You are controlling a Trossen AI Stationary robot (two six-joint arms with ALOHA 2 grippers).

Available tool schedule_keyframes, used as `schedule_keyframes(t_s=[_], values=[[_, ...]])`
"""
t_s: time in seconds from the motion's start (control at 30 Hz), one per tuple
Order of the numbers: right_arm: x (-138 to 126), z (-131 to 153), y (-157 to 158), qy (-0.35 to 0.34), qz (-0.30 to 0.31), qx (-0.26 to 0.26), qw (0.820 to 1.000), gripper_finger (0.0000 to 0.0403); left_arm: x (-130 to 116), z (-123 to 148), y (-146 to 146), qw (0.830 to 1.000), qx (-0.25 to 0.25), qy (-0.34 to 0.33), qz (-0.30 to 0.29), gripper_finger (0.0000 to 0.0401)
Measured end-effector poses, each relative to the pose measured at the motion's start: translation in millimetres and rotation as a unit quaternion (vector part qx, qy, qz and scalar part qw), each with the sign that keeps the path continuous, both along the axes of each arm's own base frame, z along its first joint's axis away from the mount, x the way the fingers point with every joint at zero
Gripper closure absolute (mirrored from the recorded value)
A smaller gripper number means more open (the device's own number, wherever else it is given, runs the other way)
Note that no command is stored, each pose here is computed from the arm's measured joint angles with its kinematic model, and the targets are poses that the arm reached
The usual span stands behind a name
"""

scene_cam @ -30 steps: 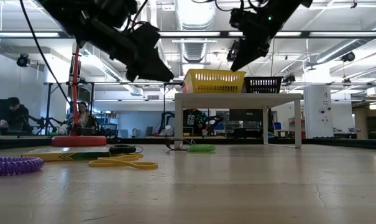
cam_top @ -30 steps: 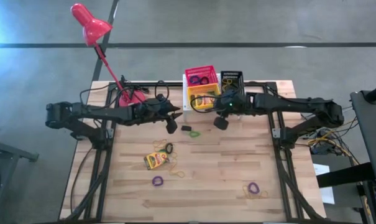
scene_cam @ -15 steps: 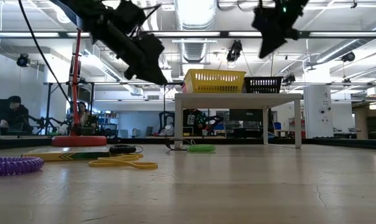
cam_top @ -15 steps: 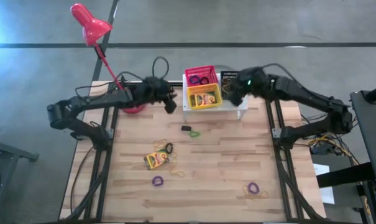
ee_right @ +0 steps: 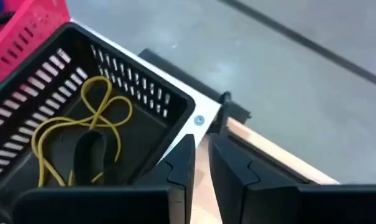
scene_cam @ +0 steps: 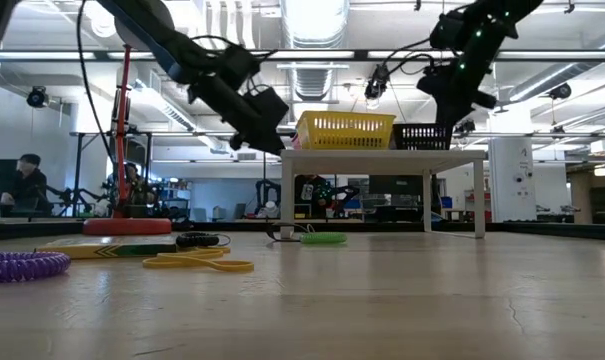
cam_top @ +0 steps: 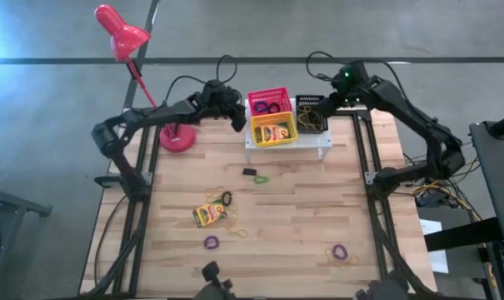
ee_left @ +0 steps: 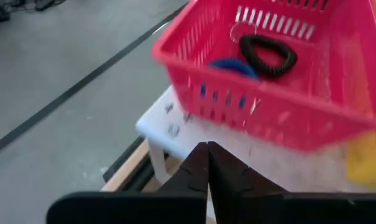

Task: Pick & Place Office Desk Supplies
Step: Adjust the bins on the shelf, then put the violet spring keychain into the red bin on the shelf

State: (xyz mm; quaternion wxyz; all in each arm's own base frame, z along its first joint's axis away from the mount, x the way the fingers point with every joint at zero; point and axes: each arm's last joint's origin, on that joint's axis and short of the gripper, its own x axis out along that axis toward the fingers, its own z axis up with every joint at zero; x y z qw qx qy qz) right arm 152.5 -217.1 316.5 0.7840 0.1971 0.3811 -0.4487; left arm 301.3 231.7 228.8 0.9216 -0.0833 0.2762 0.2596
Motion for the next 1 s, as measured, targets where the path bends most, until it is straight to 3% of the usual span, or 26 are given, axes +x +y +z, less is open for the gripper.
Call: schedule_keyframes(t_s=[0.13,0.37,0.8,1.0], values=[[5,-8,-5,-0.013,0.046,0.028,0.998,0.0360,12,-1,9,1.000,0.003,-0.002,0.000,0.0395],[14,-15,-15,-0.018,0.075,0.014,0.997,0.0360,14,7,16,0.999,0.038,-0.005,-0.003,0.0395],[10,-5,-9,-0.042,0.048,0.008,0.998,0.0360,12,8,16,0.998,0.057,0.009,-0.014,0.0395],[6,14,9,-0.062,0.055,-0.026,0.996,0.0361,0,28,6,0.997,0.063,0.026,-0.021,0.0396]])
